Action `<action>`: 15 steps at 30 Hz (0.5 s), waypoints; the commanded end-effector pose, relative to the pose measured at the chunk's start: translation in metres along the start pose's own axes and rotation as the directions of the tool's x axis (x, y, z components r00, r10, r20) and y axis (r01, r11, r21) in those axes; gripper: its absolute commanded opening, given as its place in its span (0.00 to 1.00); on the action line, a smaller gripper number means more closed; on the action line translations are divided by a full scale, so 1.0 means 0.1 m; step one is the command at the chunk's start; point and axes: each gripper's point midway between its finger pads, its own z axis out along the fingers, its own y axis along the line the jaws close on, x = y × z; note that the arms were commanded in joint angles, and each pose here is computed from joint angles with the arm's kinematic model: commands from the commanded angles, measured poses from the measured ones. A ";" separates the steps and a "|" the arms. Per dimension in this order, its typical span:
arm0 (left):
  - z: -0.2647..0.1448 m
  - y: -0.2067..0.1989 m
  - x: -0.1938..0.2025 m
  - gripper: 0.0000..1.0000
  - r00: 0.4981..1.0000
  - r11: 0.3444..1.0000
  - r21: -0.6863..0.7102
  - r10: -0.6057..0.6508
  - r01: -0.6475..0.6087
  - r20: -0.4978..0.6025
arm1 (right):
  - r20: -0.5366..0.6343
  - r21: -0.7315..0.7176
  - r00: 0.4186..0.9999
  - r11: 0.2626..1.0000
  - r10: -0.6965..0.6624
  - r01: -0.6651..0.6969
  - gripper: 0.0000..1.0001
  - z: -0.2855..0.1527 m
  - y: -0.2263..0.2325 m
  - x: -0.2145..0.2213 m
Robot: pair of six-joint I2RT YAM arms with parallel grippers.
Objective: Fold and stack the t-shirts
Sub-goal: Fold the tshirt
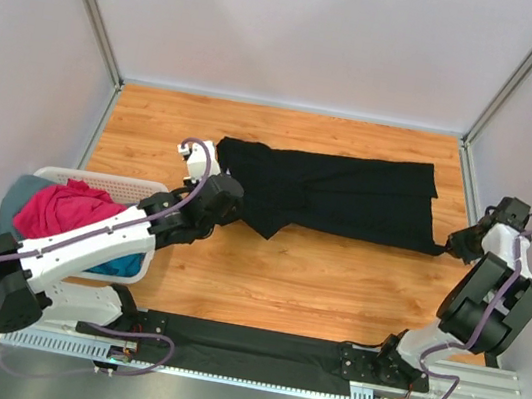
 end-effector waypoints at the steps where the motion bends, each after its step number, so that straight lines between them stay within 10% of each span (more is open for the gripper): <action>1: 0.05 -0.13 -0.37 0.00 0.991 0.996 -0.008 0.089 -0.088 0.104 | 0.070 -0.092 0.997 0.995 0.028 -0.022 0.01 -0.13 0.31 -0.33; 15: 0.59 -0.52 -0.66 0.00 0.946 0.957 -0.004 0.289 -0.291 0.146 | 0.155 -0.177 0.988 0.984 -0.003 0.030 0.00 0.11 0.88 -0.87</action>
